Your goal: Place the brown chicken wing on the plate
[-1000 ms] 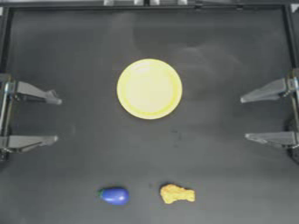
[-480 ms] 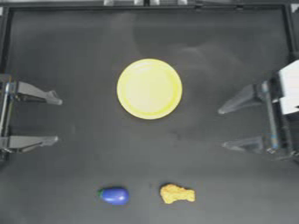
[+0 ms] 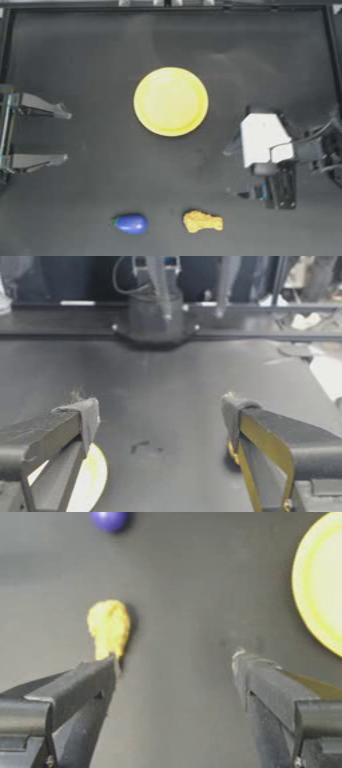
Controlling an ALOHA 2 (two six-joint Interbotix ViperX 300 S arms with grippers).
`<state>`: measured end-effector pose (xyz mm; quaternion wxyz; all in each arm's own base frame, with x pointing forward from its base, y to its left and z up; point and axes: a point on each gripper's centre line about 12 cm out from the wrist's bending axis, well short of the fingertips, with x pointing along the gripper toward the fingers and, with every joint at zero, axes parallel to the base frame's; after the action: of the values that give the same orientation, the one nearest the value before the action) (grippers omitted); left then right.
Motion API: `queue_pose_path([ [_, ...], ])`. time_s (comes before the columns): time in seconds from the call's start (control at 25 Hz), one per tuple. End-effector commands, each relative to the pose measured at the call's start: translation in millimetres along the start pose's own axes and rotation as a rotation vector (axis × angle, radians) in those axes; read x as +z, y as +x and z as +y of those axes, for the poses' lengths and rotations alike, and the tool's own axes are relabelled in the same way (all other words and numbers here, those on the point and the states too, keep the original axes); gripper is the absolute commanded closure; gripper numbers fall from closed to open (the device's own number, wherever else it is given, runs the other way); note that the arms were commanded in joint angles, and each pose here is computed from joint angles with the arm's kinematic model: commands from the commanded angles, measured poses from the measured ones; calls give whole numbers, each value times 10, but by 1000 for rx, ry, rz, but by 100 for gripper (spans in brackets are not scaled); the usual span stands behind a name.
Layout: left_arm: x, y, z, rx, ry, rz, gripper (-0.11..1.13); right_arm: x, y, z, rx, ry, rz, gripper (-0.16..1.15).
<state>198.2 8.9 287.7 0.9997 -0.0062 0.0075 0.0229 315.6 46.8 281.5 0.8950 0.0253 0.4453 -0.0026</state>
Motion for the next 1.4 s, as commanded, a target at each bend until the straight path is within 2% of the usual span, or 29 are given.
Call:
queue_pose_path([
  [0.04, 66, 51, 3, 2, -3, -6, 1, 111, 63, 92, -10, 11, 27, 0],
  [0.48, 61, 51, 21, 11, -6, -2, 1, 148, 517, 372, -10, 12, 149, 0],
  [0.64, 54, 51, 21, 11, -6, 0, 1, 95, 635, 444, -19, 36, 176, 0],
  [0.8, 54, 51, 24, 13, -6, 0, 1, 52, 771, 490, -36, 36, 195, 0],
  [1.04, 46, 50, 28, 14, -8, 3, 1, 37, 999, 524, -68, 8, 214, 0],
  [1.4, 46, 50, 28, 14, -6, 3, 1, -15, 1240, 653, -27, 16, 215, 0],
])
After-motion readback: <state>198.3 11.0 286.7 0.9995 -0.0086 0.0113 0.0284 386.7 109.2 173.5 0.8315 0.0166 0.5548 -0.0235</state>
